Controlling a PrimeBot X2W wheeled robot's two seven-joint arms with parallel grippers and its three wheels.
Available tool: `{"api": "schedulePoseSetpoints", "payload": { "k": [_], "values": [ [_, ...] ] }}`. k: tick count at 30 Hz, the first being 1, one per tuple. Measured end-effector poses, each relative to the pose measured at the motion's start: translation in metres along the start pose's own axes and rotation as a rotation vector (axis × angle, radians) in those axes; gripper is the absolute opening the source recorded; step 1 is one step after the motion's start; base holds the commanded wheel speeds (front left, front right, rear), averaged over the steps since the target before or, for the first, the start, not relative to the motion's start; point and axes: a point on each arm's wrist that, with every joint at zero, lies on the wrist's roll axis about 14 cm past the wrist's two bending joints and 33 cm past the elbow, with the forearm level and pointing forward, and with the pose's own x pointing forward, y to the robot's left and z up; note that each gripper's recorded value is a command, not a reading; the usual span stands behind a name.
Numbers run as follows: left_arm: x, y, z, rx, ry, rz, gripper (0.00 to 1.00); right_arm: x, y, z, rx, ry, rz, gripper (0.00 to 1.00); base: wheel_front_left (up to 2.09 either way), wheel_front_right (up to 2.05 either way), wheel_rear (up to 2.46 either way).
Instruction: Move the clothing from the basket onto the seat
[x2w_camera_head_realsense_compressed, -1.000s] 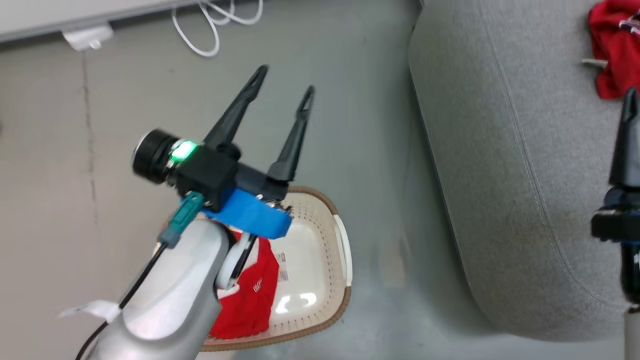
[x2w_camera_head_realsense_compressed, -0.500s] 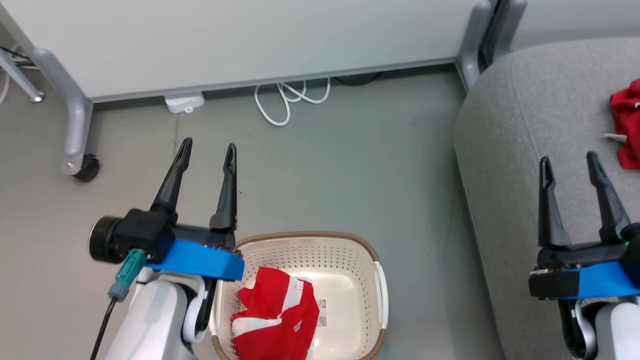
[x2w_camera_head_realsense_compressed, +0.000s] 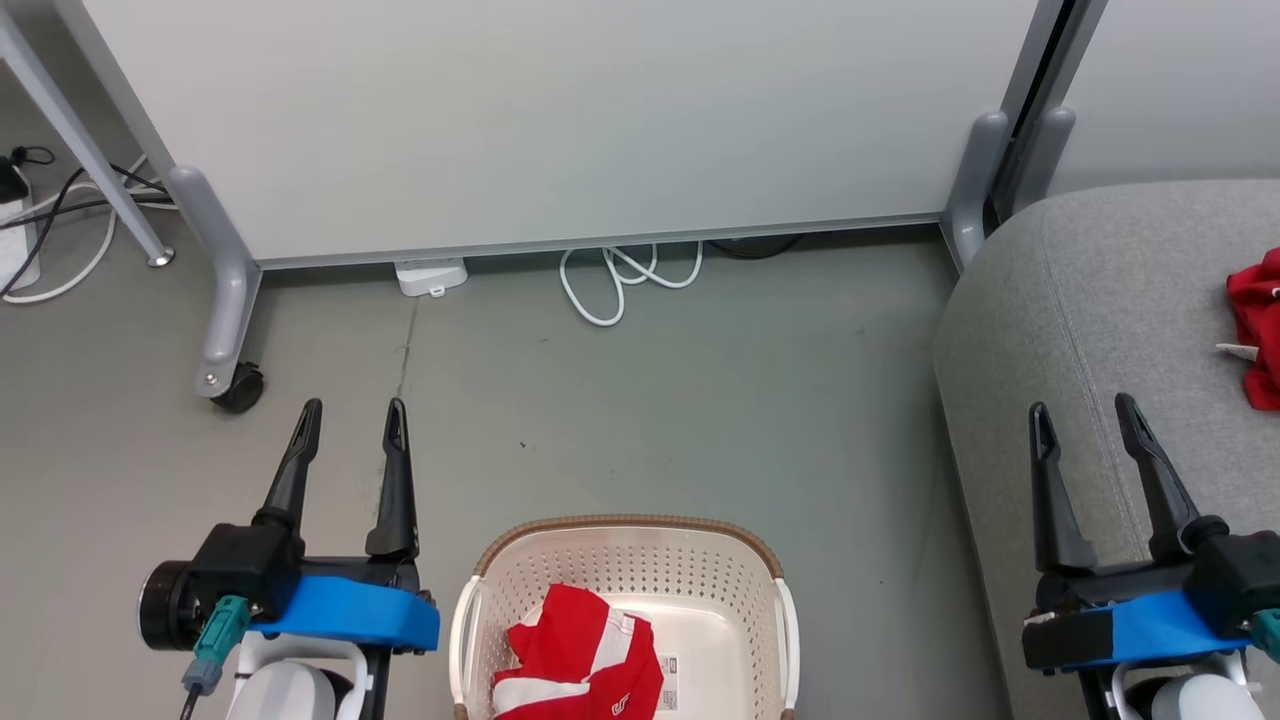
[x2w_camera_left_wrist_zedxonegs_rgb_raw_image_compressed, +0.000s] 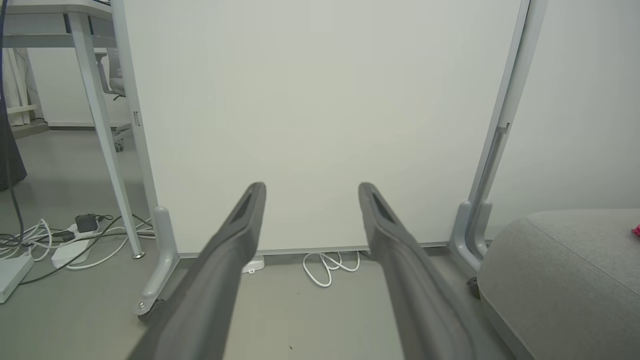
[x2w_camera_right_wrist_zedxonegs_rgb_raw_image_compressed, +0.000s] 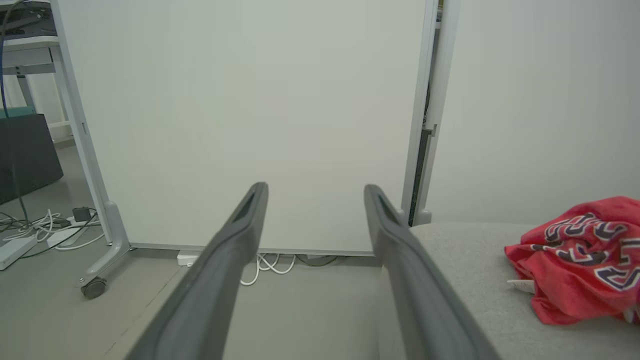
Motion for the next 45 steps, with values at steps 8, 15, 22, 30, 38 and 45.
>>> {"api": "schedulePoseSetpoints", "payload": {
  "k": [8,15,22,30,38,45],
  "values": [
    [-0.012,0.009,-0.004,0.002,0.014,0.031,1.0,-0.01,0.004,-0.011,0.026,0.038,0.005,1.0,0.0,0.0,0.0],
    [-0.016,0.01,-0.008,0.002,0.026,0.033,1.0,-0.012,0.004,-0.013,0.043,0.045,0.001,1.0,0.0,0.0,0.0],
    [-0.015,0.008,-0.009,0.008,0.028,0.024,1.0,-0.014,0.003,-0.013,0.05,0.046,-0.004,1.0,0.0,0.0,0.0],
    [-0.013,0.001,-0.017,0.006,0.053,0.0,1.0,-0.015,0.001,-0.016,0.05,0.055,-0.011,1.0,0.0,0.0,0.0],
    [0.007,-0.022,-0.038,0.062,0.125,-0.131,1.0,-0.007,-0.001,-0.019,0.049,0.057,-0.015,1.0,0.0,0.0,0.0],
    [0.032,-0.049,-0.079,0.153,0.258,-0.319,1.0,0.016,-0.008,-0.021,0.039,0.036,-0.026,1.0,0.0,0.0,0.0]
  ]
}}
